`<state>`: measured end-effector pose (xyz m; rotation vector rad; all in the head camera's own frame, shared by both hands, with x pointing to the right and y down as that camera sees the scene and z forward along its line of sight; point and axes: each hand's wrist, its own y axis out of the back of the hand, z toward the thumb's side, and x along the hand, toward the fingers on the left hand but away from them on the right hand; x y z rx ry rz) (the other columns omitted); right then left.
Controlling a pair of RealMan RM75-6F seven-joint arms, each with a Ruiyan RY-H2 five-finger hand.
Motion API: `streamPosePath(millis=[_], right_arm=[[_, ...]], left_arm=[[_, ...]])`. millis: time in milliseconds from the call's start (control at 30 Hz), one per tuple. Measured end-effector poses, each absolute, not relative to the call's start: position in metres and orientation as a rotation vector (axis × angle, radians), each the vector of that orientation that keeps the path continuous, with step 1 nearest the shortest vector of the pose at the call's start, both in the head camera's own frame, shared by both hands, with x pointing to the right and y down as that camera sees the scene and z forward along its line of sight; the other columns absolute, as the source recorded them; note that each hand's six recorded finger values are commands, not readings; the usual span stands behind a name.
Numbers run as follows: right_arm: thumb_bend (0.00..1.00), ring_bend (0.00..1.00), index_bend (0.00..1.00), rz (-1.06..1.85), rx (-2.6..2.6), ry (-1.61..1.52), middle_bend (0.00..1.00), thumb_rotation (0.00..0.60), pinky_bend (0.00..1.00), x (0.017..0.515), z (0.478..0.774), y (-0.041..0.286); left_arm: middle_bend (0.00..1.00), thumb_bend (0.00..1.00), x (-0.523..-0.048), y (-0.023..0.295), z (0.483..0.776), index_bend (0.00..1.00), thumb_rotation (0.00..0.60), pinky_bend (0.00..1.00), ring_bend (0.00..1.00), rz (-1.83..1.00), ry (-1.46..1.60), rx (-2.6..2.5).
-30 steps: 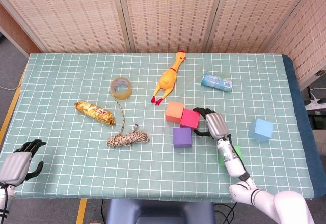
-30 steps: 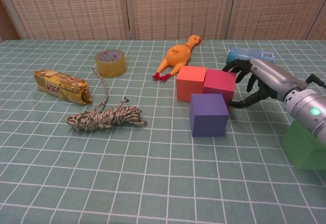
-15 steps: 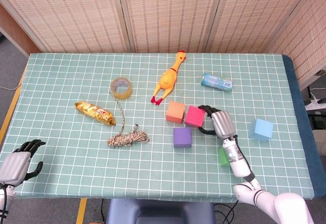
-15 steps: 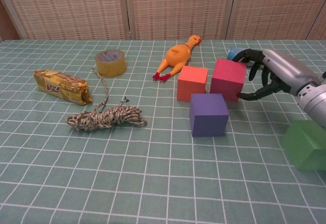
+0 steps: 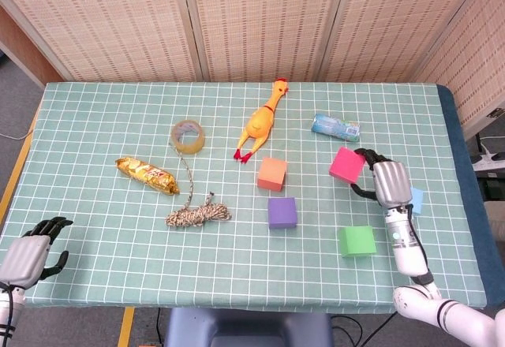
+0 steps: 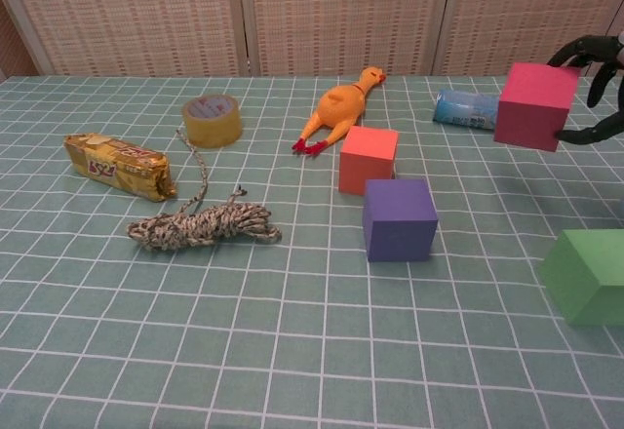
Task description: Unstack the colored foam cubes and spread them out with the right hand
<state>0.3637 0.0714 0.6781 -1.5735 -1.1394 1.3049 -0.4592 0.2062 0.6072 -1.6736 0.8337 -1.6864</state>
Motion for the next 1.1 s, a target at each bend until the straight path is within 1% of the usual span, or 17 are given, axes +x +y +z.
streamPosePath(millis=[100,133,200,300,400,467,567,633,700,733,900,1100], right_arm=[[0.4,0.41,0.48,1.367,-1.58,-1.122,0.48,0.6,0.6,0.377,0.682,0.071],[0.4,0.38,0.46,1.375,-1.591,-1.119,0.47,0.6,0.58,0.379,0.683,0.071],[0.4,0.36,0.44,1.388,-1.629,-1.117,0.45,0.6,0.56,0.384,0.689,0.072],[0.4,0.36,0.44,1.396,-1.693,-1.128,0.44,0.6,0.55,0.39,0.698,0.073],[0.35,0.32,0.39,1.399,-1.746,-1.135,0.4,0.6,0.51,0.398,0.708,0.073],[0.3,0.25,0.33,1.41,-1.764,-1.113,0.34,0.6,0.45,0.403,0.716,0.074],[0.21,0.08,0.16,1.431,-1.795,-1.06,0.18,0.6,0.31,0.405,0.726,0.077],[0.16,0.01,0.06,1.429,-1.811,-1.044,0.07,0.6,0.2,0.404,0.728,0.079],[0.14,0.0,0.01,1.404,-1.827,-1.036,0.01,0.6,0.13,0.399,0.726,0.08],[0.13,0.0,0.0,1.388,-1.834,-1.035,0.0,0.6,0.12,0.397,0.724,0.08],[0.13,0.0,0.0,1.253,-1.879,-1.033,0.0,0.6,0.09,0.379,0.708,0.086],[0.13,0.0,0.0,1.112,-1.979,-0.973,0.0,0.6,0.09,0.343,0.694,0.105]], left_arm=[[0.16,0.46,-0.459,0.206,0.608,0.21,0.6,0.36,0.16,-1.687,0.834,-1.672],[0.16,0.46,-0.459,0.206,0.608,0.21,0.6,0.36,0.16,-1.687,0.834,-1.673],[0.16,0.46,-0.459,0.206,0.608,0.21,0.6,0.36,0.16,-1.687,0.831,-1.674],[0.16,0.46,-0.458,0.206,0.608,0.21,0.6,0.36,0.16,-1.686,0.829,-1.673],[0.16,0.46,-0.459,0.206,0.608,0.21,0.6,0.36,0.16,-1.688,0.831,-1.674],[0.16,0.46,-0.46,0.206,0.608,0.21,0.6,0.36,0.16,-1.688,0.835,-1.673],[0.16,0.46,-0.46,0.206,0.607,0.21,0.6,0.36,0.16,-1.686,0.839,-1.673],[0.16,0.46,-0.46,0.206,0.607,0.21,0.6,0.36,0.16,-1.684,0.839,-1.673],[0.16,0.46,-0.46,0.206,0.607,0.21,0.6,0.36,0.16,-1.684,0.837,-1.673],[0.16,0.46,-0.46,0.206,0.607,0.21,0.6,0.36,0.16,-1.685,0.836,-1.673],[0.16,0.46,-0.46,0.206,0.608,0.21,0.6,0.36,0.16,-1.692,0.831,-1.669],[0.16,0.46,-0.46,0.206,0.608,0.21,0.6,0.36,0.16,-1.696,0.828,-1.667]])
